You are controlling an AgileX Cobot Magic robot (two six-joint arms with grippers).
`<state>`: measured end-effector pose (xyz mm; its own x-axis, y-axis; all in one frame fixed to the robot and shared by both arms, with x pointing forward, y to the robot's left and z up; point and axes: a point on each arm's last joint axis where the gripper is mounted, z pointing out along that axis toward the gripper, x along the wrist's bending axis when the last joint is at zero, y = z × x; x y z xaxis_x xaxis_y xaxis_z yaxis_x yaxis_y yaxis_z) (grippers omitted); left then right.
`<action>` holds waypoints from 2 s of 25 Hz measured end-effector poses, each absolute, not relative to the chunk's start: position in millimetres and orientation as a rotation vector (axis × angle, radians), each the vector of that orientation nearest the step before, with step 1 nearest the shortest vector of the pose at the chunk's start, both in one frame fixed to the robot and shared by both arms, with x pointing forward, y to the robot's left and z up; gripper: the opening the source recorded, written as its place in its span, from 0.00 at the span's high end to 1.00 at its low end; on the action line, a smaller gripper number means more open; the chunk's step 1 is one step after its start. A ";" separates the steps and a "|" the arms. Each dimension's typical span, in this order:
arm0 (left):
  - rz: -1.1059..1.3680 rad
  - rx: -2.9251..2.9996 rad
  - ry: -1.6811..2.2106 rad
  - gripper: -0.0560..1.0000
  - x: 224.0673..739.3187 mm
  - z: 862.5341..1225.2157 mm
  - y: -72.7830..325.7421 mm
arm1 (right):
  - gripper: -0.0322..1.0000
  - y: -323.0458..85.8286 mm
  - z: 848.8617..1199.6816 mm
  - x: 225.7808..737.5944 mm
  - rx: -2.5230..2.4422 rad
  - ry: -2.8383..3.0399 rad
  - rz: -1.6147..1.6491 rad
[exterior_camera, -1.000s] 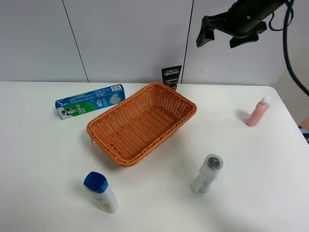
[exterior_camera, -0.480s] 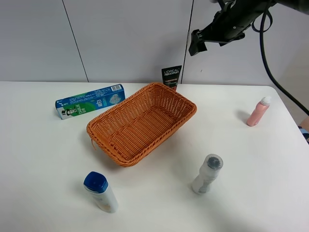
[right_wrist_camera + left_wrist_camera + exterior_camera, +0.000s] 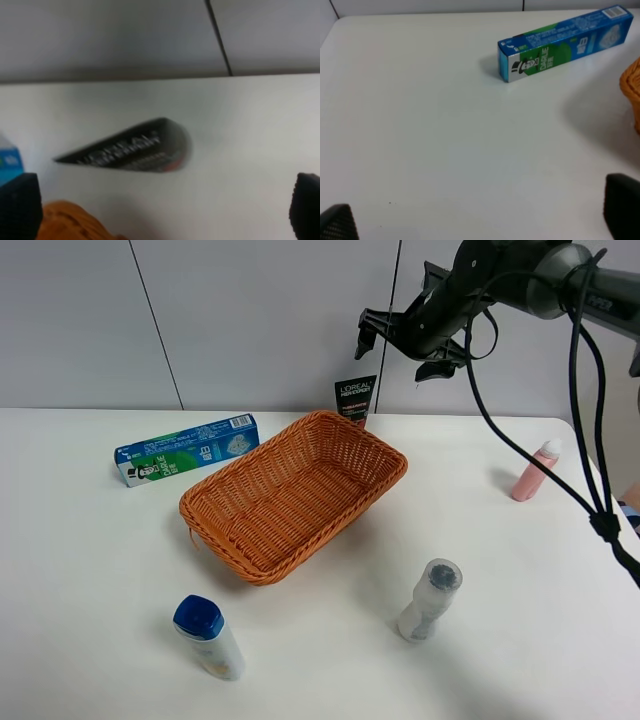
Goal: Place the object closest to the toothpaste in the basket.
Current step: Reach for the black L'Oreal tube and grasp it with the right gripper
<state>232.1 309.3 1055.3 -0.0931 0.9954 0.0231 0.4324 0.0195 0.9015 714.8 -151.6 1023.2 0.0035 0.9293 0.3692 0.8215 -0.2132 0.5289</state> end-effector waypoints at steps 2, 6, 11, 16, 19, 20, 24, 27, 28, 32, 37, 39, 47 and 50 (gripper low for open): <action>1.037 1.487 1.609 0.01 232.1 1055.3 309.3 | 0.01 -147.4 1018.6 718.4 2.153 1.822 1.019; 1.037 1.487 1.609 0.01 232.1 1055.3 309.3 | 0.01 -140.6 1008.9 727.1 2.267 1.750 1.068; 1.037 1.487 1.609 0.01 232.1 1055.3 309.3 | 0.01 -131.1 991.2 732.9 2.424 1.650 1.082; 1.037 1.487 1.609 0.01 232.1 1055.3 309.3 | 0.01 -120.8 978.5 732.6 2.507 1.605 1.068; 1.037 1.487 1.609 0.01 232.1 1055.3 309.3 | 0.01 -120.1 967.9 734.8 2.533 1.589 1.051; 1.037 1.487 1.609 0.01 232.1 1055.3 309.3 | 0.01 -119.9 964.1 735.5 2.541 1.584 1.046; 1.037 1.487 1.609 0.01 232.1 1055.3 309.3 | 0.01 -118.6 956.7 739.8 2.542 1.581 1.046; 1.037 1.487 1.609 0.01 232.1 1055.3 309.3 | 0.01 -117.9 956.4 742.1 2.538 1.580 1.054; 1.037 1.487 1.609 0.01 232.1 1055.3 309.3 | 0.01 -117.4 955.5 742.9 2.541 1.578 1.057; 1.037 1.487 1.609 0.01 232.1 1055.3 309.3 | 0.01 -116.4 950.7 743.8 2.558 1.575 1.054; 1.037 1.487 1.609 0.01 232.1 1055.3 309.3 | 0.01 -116.0 947.3 744.0 2.569 1.575 1.048; 1.037 1.487 1.609 0.01 232.1 1055.3 309.3 | 0.03 -115.2 947.0 743.9 2.584 1.570 1.056; 1.037 1.487 1.609 0.01 232.1 1055.3 309.3 | 0.21 -113.5 942.1 744.3 2.618 1.556 1.064; 1.037 1.487 1.609 0.01 232.1 1055.3 309.3 | 0.29 -113.3 942.8 744.7 2.617 1.553 1.071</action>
